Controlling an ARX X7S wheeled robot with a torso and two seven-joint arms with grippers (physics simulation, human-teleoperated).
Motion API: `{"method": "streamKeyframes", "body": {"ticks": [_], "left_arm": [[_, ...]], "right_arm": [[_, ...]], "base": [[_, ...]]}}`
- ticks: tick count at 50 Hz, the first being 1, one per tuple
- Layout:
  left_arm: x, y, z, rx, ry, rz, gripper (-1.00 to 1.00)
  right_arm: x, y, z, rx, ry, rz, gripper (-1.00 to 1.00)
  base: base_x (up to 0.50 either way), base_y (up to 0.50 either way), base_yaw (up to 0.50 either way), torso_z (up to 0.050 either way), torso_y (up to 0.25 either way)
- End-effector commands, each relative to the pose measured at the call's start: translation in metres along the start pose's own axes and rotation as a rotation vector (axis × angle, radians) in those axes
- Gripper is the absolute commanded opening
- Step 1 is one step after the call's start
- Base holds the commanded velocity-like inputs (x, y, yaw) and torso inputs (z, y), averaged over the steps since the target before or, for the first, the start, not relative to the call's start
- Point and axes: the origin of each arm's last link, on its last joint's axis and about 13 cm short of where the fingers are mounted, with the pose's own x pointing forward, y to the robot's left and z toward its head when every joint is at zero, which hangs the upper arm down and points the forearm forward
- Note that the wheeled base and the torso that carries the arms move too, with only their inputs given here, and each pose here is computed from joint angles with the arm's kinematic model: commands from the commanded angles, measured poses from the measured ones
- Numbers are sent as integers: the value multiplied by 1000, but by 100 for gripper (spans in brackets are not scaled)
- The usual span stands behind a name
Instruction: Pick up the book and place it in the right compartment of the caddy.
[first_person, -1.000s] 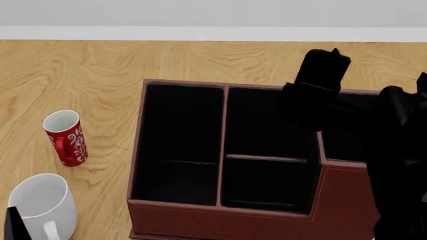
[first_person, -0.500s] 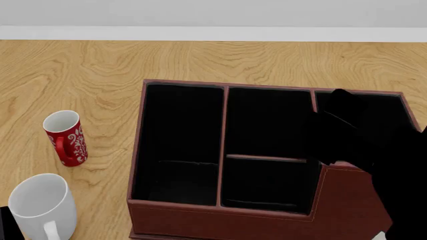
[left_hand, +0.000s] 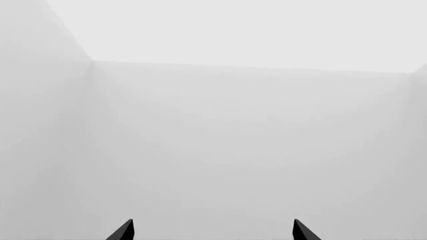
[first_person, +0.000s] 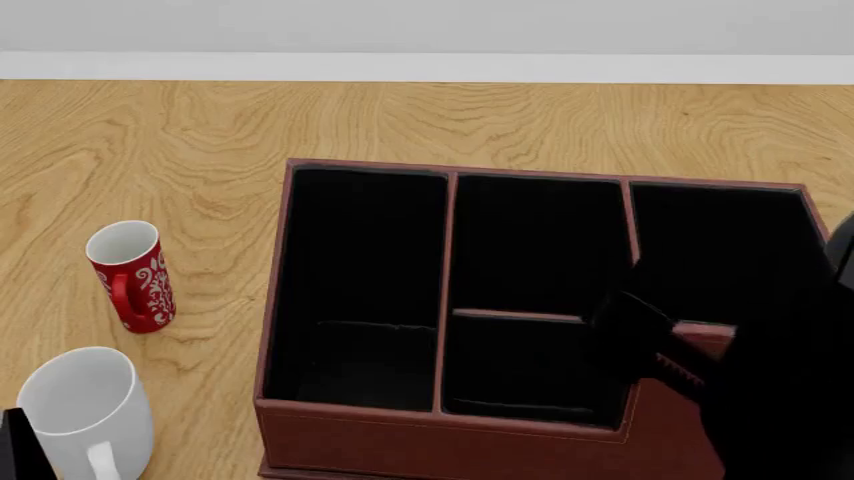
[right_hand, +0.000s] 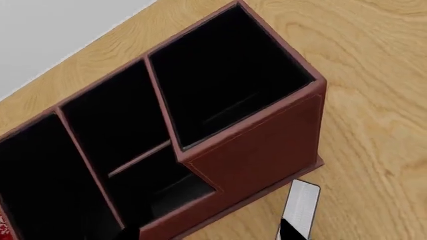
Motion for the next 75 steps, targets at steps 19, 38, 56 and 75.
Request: {"method": "streamKeyframes", "body": {"ticks": [19, 38, 56, 75], "left_arm": [[1, 1, -2, -7, 15, 6, 100], [1, 0, -2, -6, 22, 2, 100], [1, 0, -3, -5, 27, -1, 100], [1, 0, -4, -10, 34, 0, 100]], "right_arm": [[13, -18, -14, -92, -31, -154, 100], [27, -22, -27, -60, 23, -165, 100], [40, -24, -39, -13, 83, -168, 100], [54, -27, -51, 2, 127, -196, 100]], "base": [[0, 0, 0, 0, 0], [0, 0, 0, 0, 0], [0, 0, 0, 0, 0], [0, 0, 0, 0, 0]]}}
